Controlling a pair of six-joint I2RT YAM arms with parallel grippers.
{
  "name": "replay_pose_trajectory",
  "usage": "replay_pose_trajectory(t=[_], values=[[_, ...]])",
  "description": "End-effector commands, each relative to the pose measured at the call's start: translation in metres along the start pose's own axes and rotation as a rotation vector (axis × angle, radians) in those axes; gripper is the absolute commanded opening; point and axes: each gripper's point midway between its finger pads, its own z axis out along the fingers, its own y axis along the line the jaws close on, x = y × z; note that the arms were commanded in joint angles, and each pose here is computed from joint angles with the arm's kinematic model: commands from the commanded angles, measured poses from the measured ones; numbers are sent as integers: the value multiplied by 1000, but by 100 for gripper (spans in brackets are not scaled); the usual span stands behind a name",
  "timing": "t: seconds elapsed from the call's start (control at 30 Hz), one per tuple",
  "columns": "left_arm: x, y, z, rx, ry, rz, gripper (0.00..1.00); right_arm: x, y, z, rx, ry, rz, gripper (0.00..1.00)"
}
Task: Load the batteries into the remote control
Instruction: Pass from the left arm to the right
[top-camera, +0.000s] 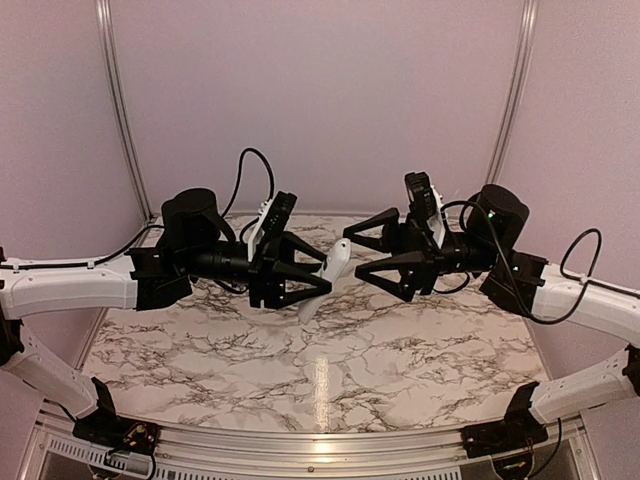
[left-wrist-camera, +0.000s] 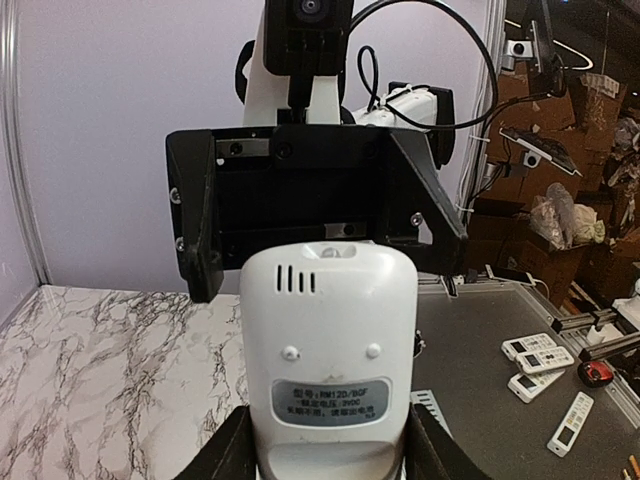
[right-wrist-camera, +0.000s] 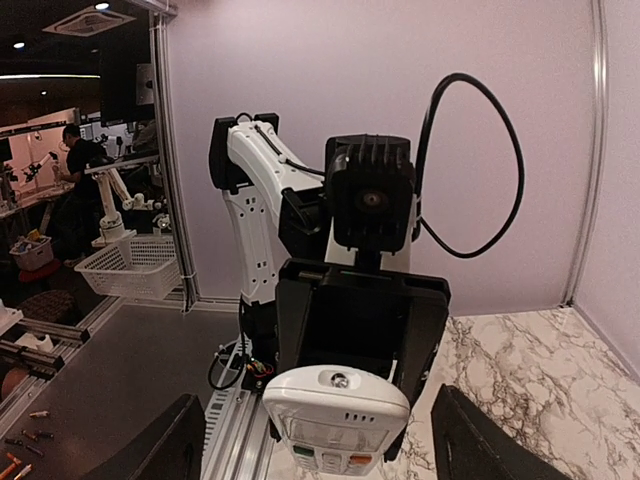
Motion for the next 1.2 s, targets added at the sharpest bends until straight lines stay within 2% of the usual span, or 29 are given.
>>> replay_pose_trajectory(t=[0.0, 0.73, 0.87, 1.03, 1.17], values=[[-26, -13, -5, 43, -96, 37, 21, -10, 2, 14, -32, -13, -34, 74], [-19, 5, -4, -54, -110, 34, 21, -3, -12, 32, -17, -28, 18, 58], [-15, 9, -3, -70, -99, 30, 21, -5, -12, 32, -21, -30, 21, 51], [-10, 13, -3, -93, -78, 22, 22, -4, -12, 33, -20, -24, 27, 34], [-5, 19, -6, -137, -61, 11, 38, -2, -16, 33, 5, -7, 32, 23]])
